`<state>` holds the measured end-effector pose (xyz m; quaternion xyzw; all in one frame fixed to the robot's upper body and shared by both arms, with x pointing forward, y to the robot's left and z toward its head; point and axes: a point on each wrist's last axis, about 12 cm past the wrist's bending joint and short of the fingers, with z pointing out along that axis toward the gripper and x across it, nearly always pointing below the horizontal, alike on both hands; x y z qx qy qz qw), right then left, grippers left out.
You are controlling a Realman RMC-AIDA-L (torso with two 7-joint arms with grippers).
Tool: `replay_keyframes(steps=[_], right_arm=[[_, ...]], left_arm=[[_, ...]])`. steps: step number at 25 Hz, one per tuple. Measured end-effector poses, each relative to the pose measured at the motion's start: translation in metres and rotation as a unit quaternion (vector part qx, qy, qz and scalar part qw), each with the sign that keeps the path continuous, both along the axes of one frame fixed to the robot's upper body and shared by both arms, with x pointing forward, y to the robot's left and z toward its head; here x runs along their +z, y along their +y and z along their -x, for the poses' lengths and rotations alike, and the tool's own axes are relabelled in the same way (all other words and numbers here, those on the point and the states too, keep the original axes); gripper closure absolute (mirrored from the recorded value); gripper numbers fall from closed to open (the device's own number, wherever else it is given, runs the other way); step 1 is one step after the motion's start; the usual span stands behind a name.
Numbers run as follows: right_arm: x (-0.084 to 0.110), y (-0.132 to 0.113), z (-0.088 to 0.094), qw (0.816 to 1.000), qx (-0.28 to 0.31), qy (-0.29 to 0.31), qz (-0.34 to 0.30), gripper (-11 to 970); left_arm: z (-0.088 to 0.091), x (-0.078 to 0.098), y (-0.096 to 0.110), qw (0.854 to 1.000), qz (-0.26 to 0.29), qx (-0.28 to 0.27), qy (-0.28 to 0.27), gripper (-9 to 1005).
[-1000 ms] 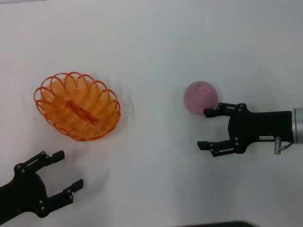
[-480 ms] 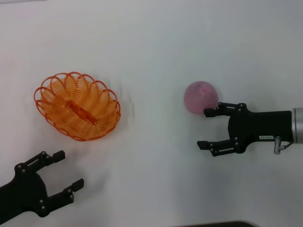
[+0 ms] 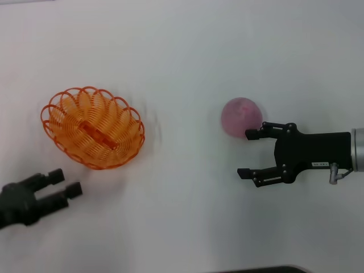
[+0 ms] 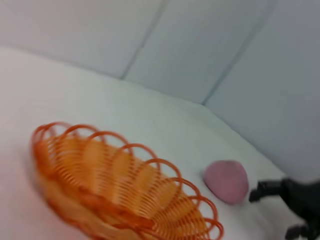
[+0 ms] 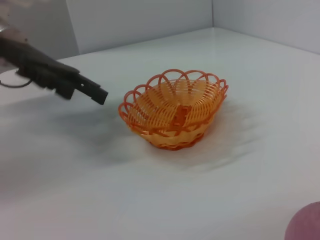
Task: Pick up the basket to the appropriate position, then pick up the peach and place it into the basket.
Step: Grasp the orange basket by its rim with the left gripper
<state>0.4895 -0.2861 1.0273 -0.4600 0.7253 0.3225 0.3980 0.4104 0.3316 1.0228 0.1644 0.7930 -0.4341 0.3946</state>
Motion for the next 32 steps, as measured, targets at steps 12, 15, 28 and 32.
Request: replay_keyframes(steps=[12,15,28,32], right_arm=[[0.0,0.0,0.0,1.0,0.001,0.0,0.0,6],[0.001,0.001,-0.001,1.0,0.002,-0.001,0.0,6],[0.003,0.003,-0.004,1.0,0.01,-0.005,0.0,7],[0.003,0.003,-0.004,1.0,0.01,-0.004,0.001,7]], left_arm=[[-0.023,0.011,0.013,0.996,0.032,0.042,0.074,223],[-0.031,0.016,0.018,0.995,0.022,0.055,0.079,224],[-0.097,0.051,0.032,0.988,-0.092,0.078,0.097,225],[-0.117,0.059,0.027,0.985,-0.121,0.067,0.104,224]])
